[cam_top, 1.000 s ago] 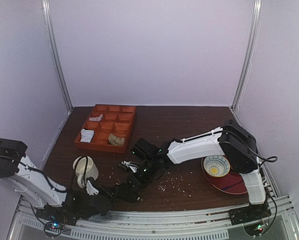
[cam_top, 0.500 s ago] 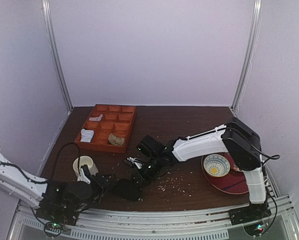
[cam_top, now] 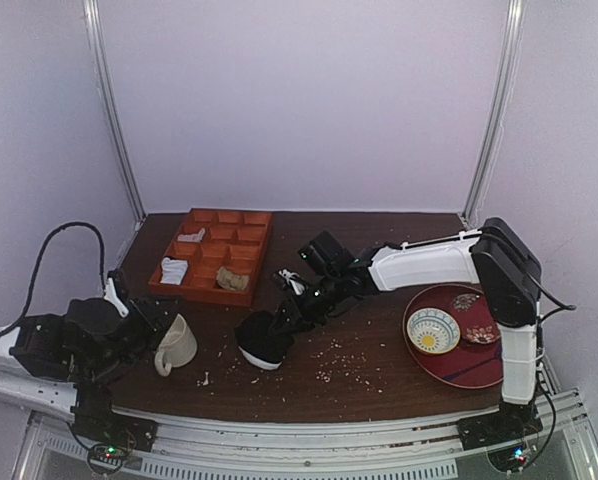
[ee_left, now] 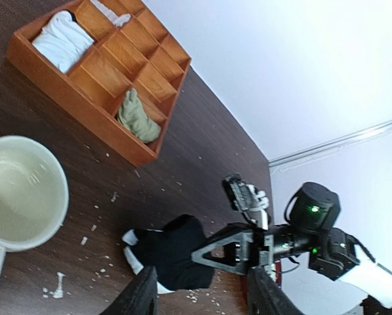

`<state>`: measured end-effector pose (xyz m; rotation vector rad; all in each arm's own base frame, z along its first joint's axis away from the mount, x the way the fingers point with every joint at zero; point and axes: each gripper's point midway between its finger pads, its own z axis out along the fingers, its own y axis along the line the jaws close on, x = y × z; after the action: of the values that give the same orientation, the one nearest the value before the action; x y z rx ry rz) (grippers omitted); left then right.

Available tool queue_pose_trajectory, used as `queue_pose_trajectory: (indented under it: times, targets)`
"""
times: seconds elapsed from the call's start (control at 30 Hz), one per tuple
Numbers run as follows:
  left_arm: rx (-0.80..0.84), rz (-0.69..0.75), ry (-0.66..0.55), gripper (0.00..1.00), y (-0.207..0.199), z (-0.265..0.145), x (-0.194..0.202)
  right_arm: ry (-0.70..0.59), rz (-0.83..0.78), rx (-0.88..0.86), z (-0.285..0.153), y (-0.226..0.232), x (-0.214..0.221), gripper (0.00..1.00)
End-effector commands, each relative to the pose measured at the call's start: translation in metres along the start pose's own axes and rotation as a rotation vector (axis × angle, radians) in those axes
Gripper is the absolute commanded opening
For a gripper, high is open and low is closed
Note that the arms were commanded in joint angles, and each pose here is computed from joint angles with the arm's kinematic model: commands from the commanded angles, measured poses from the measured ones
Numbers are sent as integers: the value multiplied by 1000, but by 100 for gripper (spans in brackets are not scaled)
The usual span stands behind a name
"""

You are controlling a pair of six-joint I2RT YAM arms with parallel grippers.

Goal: Roll the underwear
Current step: Move the storage box to the center of the board.

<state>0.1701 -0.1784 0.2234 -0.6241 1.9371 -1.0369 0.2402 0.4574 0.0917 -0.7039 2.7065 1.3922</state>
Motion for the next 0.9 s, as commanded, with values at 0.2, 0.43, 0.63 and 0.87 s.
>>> queue_pose_trajectory:
  times: [0.2,0.43,0.63,0.87]
  targets:
    - [-144,123,-19,62,25,0,-45,-147,-11,19,-52,28,-47,0]
    - [-247,163,107,61,23,37,-54,-222,9,159,-72,16,-66,0]
    - [-276,191,88,63,24,60,-82,-341,-21,368,-104,2,-95,0]
    - [-320,162,120,66,52,93,-112,-480,-127,617,-140,-10,-145,0]
